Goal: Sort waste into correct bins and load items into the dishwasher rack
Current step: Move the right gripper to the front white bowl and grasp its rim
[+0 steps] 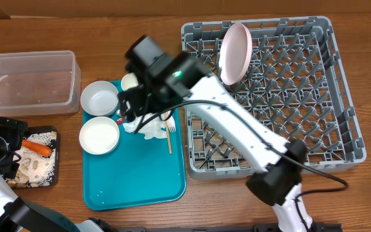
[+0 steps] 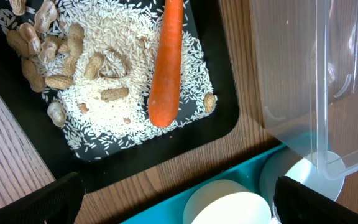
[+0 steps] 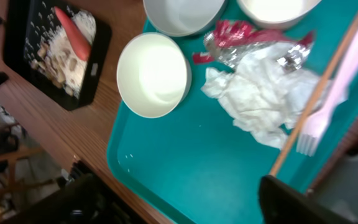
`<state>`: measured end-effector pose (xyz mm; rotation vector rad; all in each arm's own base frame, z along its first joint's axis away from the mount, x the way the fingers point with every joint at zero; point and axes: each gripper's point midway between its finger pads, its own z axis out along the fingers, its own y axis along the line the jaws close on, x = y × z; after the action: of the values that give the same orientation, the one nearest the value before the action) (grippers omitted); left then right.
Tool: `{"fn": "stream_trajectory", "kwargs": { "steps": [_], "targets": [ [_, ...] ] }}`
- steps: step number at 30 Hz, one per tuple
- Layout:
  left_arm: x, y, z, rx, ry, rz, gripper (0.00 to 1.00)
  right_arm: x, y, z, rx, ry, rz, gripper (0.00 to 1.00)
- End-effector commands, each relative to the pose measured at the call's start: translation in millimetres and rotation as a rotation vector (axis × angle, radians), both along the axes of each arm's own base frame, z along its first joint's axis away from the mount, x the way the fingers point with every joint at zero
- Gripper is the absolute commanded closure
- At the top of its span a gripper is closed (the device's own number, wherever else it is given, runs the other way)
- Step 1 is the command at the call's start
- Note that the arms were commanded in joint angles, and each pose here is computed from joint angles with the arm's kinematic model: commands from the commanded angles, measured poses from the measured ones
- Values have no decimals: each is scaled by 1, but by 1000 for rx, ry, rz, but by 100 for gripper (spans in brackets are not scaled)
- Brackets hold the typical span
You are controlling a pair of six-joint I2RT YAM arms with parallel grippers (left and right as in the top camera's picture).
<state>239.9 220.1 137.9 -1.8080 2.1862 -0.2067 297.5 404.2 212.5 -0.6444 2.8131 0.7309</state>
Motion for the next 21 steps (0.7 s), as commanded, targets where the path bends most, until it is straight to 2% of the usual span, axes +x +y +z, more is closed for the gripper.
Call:
{"fn": "stream_trajectory", "kwargs": {
  "steps": [1,10,21],
  "targets": [
    [0,5,7,30,-4,-11,0,-12,18,-38,-62,87,-63,22],
    [0,5,7,30,-4,-11,0,-28,62,-111,-103,205,-152,24],
    [0,5,7,30,-4,-10,0,-36,80,-153,-129,251,-200,26]
  ]
}}
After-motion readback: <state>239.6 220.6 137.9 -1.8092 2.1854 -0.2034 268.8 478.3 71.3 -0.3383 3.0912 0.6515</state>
